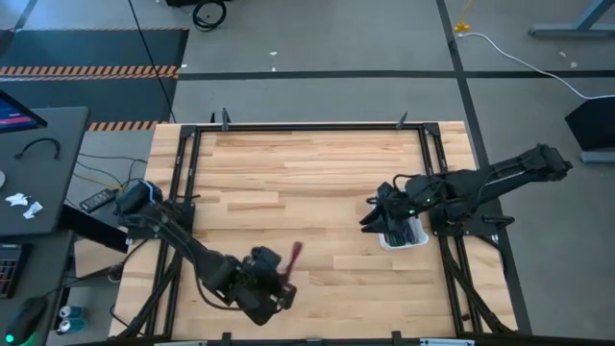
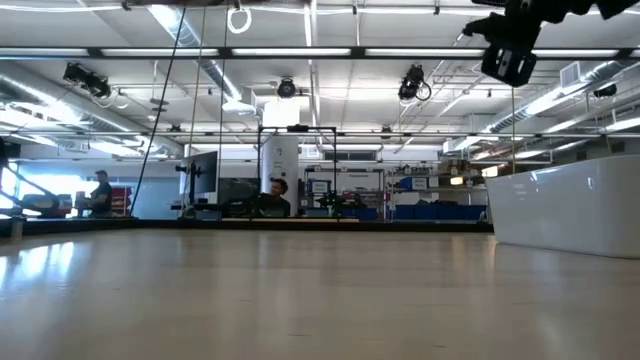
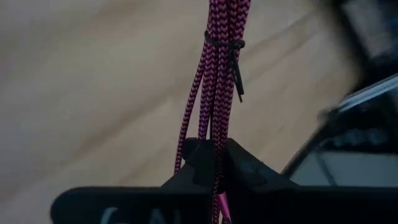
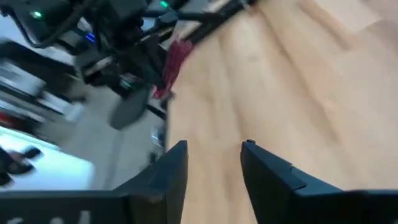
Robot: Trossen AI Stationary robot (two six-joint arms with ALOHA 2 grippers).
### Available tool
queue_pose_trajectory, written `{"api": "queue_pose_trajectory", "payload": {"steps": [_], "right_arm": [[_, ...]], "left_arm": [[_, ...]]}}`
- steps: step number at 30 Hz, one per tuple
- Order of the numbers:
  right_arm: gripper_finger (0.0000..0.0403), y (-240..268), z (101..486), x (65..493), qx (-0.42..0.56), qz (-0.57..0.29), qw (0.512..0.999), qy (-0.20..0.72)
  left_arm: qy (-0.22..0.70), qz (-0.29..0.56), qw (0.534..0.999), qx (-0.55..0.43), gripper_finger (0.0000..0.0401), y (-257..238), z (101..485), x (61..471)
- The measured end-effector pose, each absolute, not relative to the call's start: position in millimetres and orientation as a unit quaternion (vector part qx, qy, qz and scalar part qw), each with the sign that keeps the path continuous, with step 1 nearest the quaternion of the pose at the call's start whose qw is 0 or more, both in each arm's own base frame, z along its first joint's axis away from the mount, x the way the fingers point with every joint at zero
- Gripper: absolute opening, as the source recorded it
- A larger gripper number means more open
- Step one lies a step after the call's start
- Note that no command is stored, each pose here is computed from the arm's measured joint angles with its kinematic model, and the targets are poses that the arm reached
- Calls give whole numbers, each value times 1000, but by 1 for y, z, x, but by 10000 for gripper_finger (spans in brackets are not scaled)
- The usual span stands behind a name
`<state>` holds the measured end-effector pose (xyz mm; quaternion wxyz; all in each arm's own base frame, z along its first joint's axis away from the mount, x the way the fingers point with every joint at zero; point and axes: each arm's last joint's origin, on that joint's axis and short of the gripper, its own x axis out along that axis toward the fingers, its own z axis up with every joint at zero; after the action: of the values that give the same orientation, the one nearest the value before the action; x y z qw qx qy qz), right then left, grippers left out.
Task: Pick and place USB-C Cables
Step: Put the red charging cable into the white bin
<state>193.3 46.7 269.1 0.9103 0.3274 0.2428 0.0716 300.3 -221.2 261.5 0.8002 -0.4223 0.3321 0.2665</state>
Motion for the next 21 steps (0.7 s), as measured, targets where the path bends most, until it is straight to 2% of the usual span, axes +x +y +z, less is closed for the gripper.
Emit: {"api": "queue_pose_trajectory", "payload": {"steps": [4, 9, 13, 17, 21], "right_arm": [[186, 50, 262, 208, 360, 116, 912, 160], [244, 55, 276, 230, 338, 154, 928, 26], [273, 59, 288, 245, 320, 157, 934, 8], [269, 64, 301, 255, 296, 178, 938, -2], [230, 65, 310, 259, 293, 177, 939, -15]], "left_arm": [[284, 239, 843, -390, 18, -206, 297, 323], [234, 204, 882, -354, 20, -181, 330, 350], [210, 196, 900, -327, 24, -163, 343, 363], [194, 192, 909, -314, 25, -151, 349, 371], [192, 182, 911, -317, 26, -146, 351, 375]]}}
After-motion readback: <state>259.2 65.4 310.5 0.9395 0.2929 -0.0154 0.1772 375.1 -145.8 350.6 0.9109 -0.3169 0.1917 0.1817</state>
